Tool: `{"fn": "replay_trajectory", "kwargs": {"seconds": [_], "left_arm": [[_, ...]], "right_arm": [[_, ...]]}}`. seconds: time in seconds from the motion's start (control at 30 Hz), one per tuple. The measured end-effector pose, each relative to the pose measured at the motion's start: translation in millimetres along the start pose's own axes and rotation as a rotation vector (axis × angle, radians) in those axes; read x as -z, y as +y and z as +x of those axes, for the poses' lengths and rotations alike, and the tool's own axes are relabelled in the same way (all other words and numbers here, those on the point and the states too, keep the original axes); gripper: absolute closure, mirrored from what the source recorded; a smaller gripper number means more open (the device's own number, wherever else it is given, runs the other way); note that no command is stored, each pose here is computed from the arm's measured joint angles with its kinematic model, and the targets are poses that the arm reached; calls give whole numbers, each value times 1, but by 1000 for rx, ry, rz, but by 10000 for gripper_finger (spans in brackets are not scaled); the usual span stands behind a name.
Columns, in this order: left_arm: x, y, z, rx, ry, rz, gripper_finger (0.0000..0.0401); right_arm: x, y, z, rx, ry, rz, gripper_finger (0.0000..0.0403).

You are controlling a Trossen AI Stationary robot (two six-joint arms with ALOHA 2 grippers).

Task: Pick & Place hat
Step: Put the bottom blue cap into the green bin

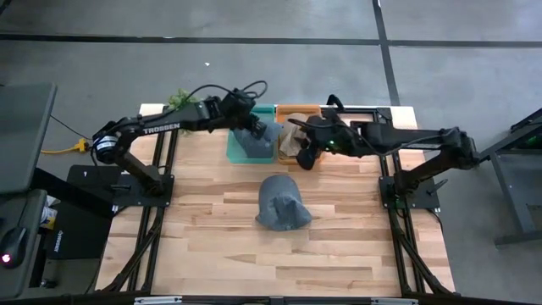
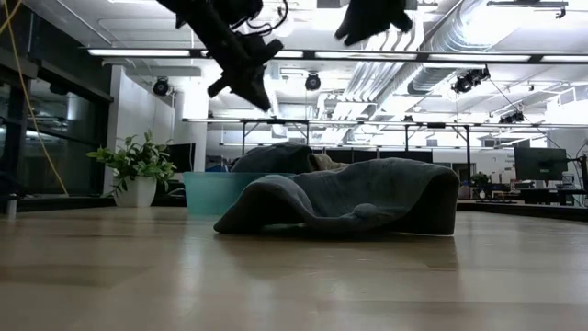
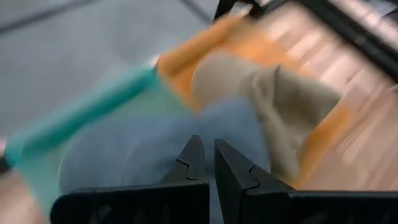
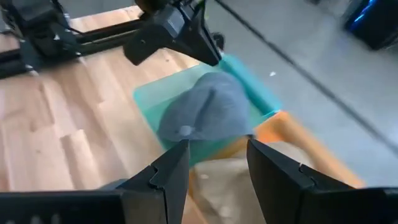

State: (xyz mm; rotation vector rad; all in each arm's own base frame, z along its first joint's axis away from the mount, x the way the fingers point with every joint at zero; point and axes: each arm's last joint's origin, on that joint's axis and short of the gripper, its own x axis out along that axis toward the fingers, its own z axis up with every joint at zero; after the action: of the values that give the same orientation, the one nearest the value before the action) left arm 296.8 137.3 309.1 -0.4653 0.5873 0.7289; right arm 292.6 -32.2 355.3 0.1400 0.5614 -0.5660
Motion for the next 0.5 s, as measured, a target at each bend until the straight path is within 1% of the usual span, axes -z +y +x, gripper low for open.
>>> {"fn": "replay_trajectory", "kwargs": {"seconds": [0.07, 0.17, 0.27, 0.4, 0.5], "left_arm": [[8, 1, -6, -32, 61, -37, 401], [16, -4, -14, -64, 109, -71, 401], [23, -8, -23, -96, 130, -77, 401], [26, -11, -40, -89, 134, -123, 401], [27, -13, -51, -81, 125, -191, 401]], "right_arm": [[8, -3, 12, -44, -3, 42, 247], [18, -12, 30, -104, -14, 137, 255], [27, -27, 45, -122, -1, 245, 271], [32, -50, 58, -107, -19, 343, 307], [30, -64, 64, -133, -55, 375, 350]]}}
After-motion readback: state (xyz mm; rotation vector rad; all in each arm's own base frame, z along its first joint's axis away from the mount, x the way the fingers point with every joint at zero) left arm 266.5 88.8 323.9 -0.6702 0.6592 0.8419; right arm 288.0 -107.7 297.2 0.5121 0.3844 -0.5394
